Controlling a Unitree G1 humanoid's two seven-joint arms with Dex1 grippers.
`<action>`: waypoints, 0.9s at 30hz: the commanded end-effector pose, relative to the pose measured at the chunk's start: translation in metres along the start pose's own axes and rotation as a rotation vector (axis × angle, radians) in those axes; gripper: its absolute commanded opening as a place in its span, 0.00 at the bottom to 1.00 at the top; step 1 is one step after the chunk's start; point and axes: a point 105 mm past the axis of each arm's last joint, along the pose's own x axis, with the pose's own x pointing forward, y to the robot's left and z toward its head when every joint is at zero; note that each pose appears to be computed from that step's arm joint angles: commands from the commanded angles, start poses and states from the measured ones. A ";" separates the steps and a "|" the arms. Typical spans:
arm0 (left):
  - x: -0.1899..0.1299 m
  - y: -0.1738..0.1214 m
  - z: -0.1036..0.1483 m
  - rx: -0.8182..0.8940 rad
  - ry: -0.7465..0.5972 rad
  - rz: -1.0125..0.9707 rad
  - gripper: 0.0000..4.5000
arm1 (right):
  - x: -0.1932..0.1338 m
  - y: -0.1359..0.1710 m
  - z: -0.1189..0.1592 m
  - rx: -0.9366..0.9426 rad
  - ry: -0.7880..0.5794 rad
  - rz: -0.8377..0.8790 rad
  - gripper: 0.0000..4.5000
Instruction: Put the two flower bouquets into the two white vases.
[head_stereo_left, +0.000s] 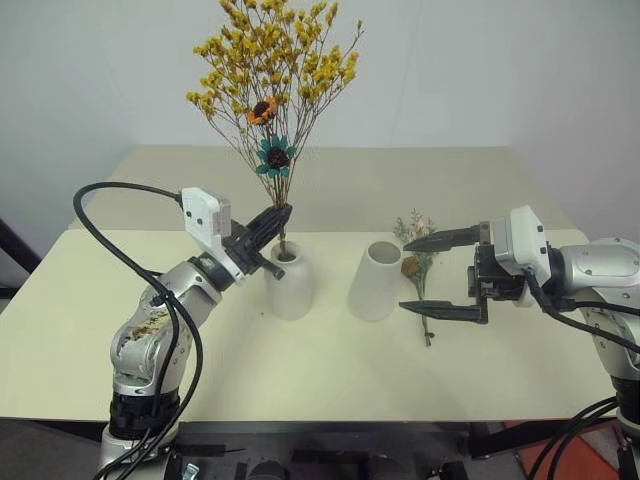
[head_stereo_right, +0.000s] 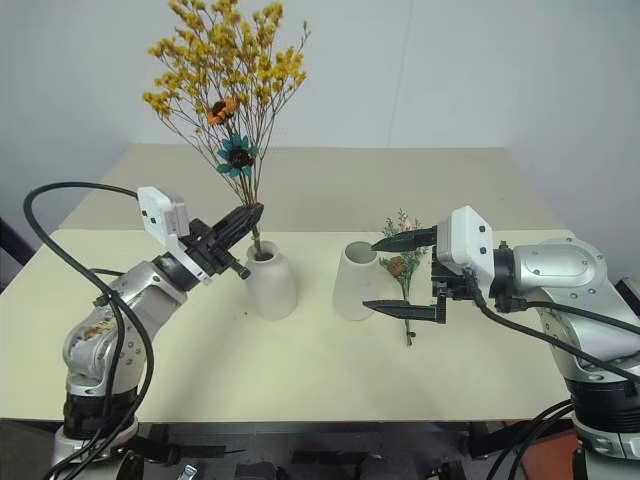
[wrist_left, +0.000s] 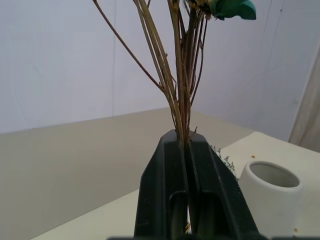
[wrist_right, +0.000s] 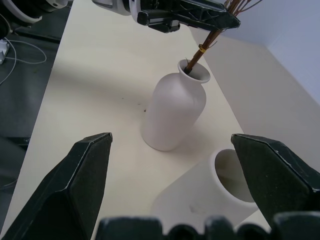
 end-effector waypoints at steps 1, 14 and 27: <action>-0.001 -0.003 0.006 0.027 -0.041 0.006 0.00 | -0.007 -0.003 0.014 -0.051 -0.023 -0.028 1.00; -0.005 -0.005 -0.013 0.039 0.012 0.044 0.00 | -0.007 -0.003 0.015 -0.059 -0.029 -0.037 1.00; -0.002 -0.006 -0.019 0.062 0.031 0.132 0.00 | -0.005 -0.002 0.015 -0.063 -0.032 -0.036 1.00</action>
